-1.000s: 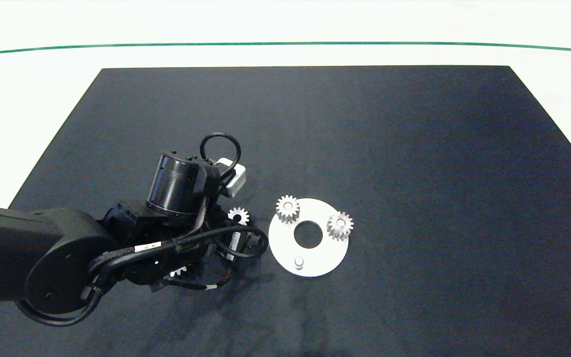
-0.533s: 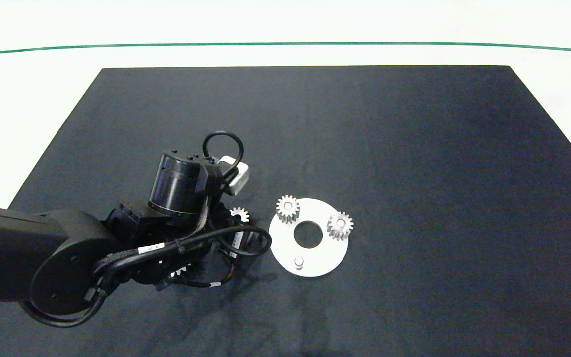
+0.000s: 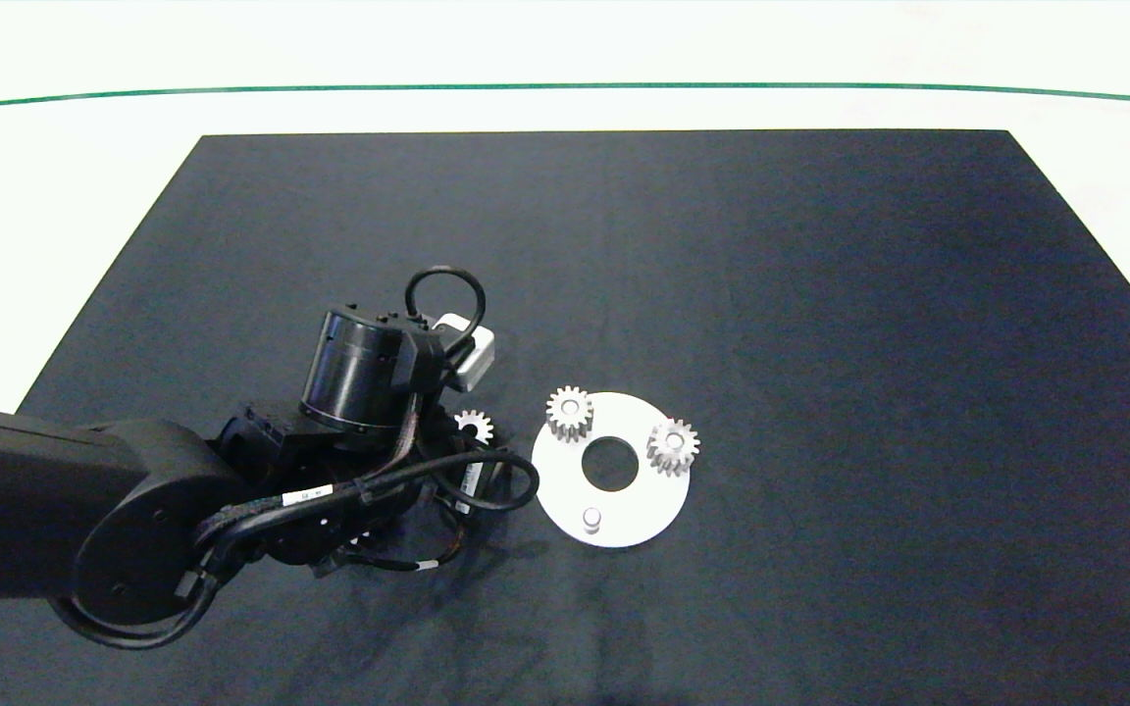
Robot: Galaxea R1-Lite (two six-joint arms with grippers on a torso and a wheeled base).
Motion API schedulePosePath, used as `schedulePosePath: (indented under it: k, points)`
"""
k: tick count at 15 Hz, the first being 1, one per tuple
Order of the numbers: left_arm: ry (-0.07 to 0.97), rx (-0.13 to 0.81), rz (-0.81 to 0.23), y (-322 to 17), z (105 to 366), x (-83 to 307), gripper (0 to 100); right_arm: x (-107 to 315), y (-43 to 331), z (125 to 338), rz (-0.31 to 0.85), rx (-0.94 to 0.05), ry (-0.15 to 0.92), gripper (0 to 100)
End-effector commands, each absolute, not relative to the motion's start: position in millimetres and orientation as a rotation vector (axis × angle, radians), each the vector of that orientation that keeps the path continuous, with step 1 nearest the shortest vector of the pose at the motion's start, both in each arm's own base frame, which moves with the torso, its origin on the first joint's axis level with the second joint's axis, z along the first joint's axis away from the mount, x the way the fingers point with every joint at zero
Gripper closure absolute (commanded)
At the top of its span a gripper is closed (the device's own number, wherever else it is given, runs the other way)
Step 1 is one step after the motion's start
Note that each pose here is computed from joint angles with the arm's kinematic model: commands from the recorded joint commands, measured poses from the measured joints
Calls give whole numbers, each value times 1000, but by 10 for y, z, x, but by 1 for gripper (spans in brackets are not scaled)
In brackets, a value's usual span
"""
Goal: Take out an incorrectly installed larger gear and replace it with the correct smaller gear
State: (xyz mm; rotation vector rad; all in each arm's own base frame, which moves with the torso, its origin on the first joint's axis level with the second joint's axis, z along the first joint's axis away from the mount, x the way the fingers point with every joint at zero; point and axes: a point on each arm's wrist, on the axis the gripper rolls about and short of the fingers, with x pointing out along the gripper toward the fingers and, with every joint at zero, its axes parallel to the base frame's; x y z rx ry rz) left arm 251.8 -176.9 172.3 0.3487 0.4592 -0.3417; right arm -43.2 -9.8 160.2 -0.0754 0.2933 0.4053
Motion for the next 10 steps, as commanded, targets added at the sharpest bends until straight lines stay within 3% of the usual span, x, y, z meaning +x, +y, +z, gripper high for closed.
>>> schedulePosePath:
  k: [1, 10]
  points:
    - [444, 343, -337, -1777, 1729, 2530, 41, -432, -98, 1595, 408, -76, 297, 0]
    - [443, 348, -342, -1810, 1712, 2520, 59, -432, -97, 1603, 407, -78, 296, 0]
